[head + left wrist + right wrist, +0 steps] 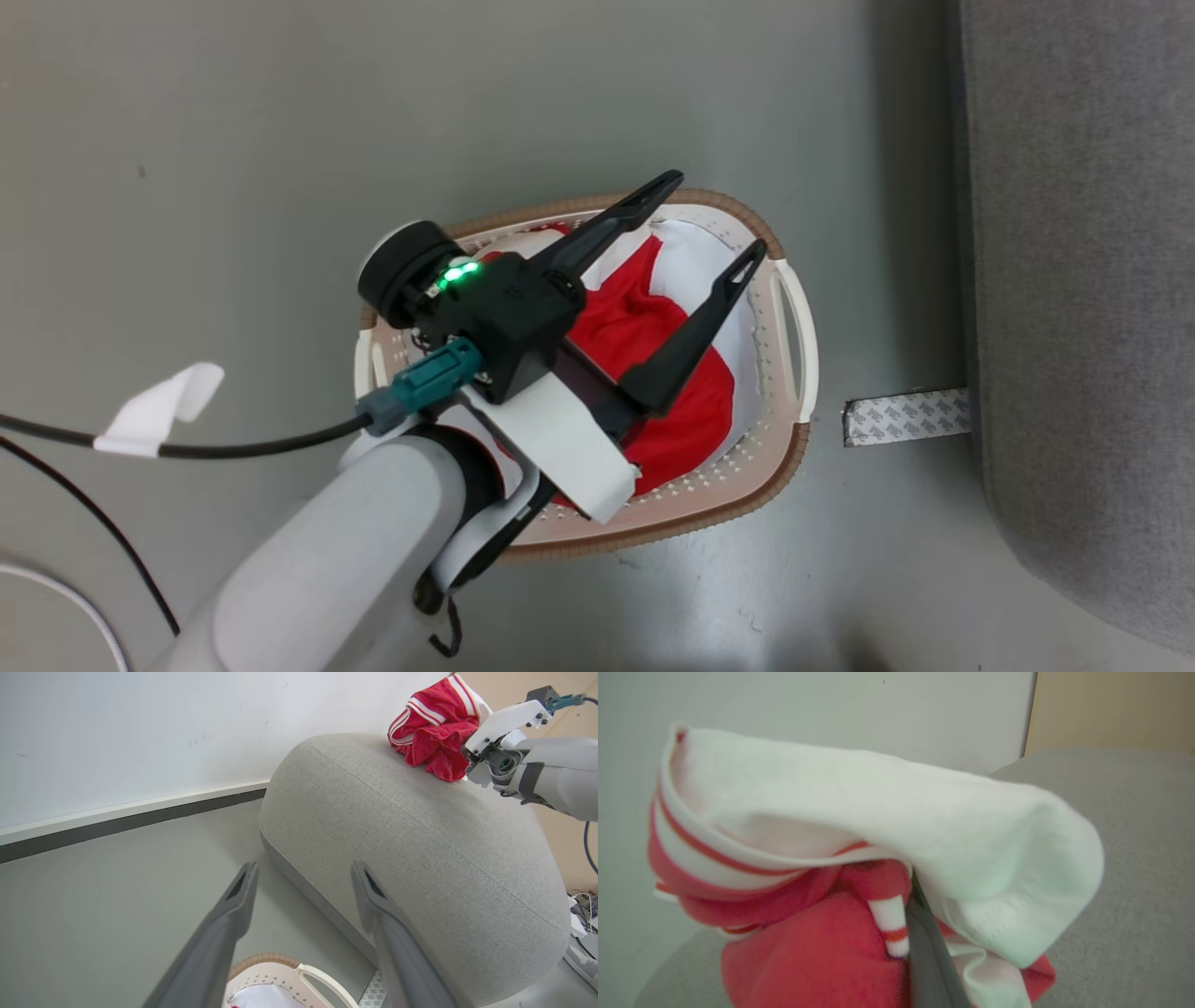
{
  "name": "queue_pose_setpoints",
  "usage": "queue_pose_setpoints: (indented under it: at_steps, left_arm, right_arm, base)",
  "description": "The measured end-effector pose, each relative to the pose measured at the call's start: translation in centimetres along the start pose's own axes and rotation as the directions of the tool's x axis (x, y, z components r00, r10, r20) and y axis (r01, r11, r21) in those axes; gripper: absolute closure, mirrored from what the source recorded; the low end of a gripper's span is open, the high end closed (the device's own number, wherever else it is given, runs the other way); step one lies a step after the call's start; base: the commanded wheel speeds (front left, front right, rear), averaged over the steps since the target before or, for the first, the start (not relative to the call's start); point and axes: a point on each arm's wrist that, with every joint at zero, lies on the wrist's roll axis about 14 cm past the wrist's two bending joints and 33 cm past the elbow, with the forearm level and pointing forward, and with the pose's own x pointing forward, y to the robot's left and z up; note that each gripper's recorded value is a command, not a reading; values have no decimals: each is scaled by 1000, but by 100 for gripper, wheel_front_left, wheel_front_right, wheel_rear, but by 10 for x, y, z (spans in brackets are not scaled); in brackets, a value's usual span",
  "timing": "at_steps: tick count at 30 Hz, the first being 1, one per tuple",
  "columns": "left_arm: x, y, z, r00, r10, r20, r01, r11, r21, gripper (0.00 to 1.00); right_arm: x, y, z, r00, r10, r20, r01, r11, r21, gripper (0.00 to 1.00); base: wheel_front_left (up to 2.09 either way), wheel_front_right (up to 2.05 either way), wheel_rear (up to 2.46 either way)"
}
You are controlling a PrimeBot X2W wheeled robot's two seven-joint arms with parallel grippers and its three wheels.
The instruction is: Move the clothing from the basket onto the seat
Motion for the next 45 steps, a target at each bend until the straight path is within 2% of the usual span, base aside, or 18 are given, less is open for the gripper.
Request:
queue_pose_setpoints:
  at_steps: [1, 2, 3, 4, 10, 16, 22, 26, 31, 34, 38, 45]
  left_arm:
    - [-2, 3, -4, 1000, 9, -7, -9, 1000, -2, 0]
    - [-4, 4, -5, 1000, 14, -11, -14, 1000, -3, 0]
    - [-5, 5, -7, 1000, 17, -17, -18, 1000, -5, 0]
    - [-5, 5, -7, 1000, 21, -19, -21, 1000, -6, 0]
    - [-6, -2, 11, 1000, 23, 11, -23, 1000, 3, 0]
    - [-18, -9, 29, 998, 55, 27, -55, 998, 25, 0]
    - [-47, -14, 47, 988, 141, 57, -143, 989, 23, 0]
    - [-74, -12, 66, 966, 236, 110, -240, 970, 29, 0]
    - [-116, -11, 84, 919, 353, 177, -364, 931, 33, 0]
    - [-146, -7, 92, 877, 429, 217, -448, 893, 45, 0]
    - [-189, 0, 99, 807, 531, 259, -560, 828, 45, 0]
    - [-253, 3, 104, 700, 642, 313, -688, 724, 56, 0]
  right_arm:
    - [-4, -1, -12, 1000, -5, -23, 5, 1000, -15, 80]
    - [-8, 0, -20, 999, -8, -41, 6, 1000, -29, 64]
    - [-11, 0, -25, 999, -6, -53, 4, 999, -43, 38]
    - [-14, 2, -26, 998, -2, -59, -2, 998, -59, 0]
    - [-29, 11, -4, 998, 51, -32, -55, 990, -132, 0]
    - [-63, 20, 14, 989, 145, -23, -147, 971, -187, 0]
    - [-111, 14, 40, 975, 221, 15, -216, 963, -162, 0]
    - [-142, 14, 65, 961, 268, 72, -259, 959, -112, 0]
    - [-181, 17, 86, 934, 335, 123, -328, 942, -73, 0]
    - [-206, 26, 92, 911, 389, 138, -387, 921, -44, 0]
    - [-238, 43, 95, 869, 473, 148, -476, 879, -18, 0]
    - [-291, 63, 72, 801, 593, 84, -596, 803, 12, 0]
  base:
    - [0, 0, 0]
    - [0, 0, 0]
    - [0, 0, 0]
    - [0, 0, 0]
    - [0, 0, 0]
    - [0, 0, 0]
    - [0, 0, 0]
    - [0, 0, 0]
    - [0, 0, 0]
    - [0, 0, 0]
    - [0, 0, 0]
    - [0, 0, 0]
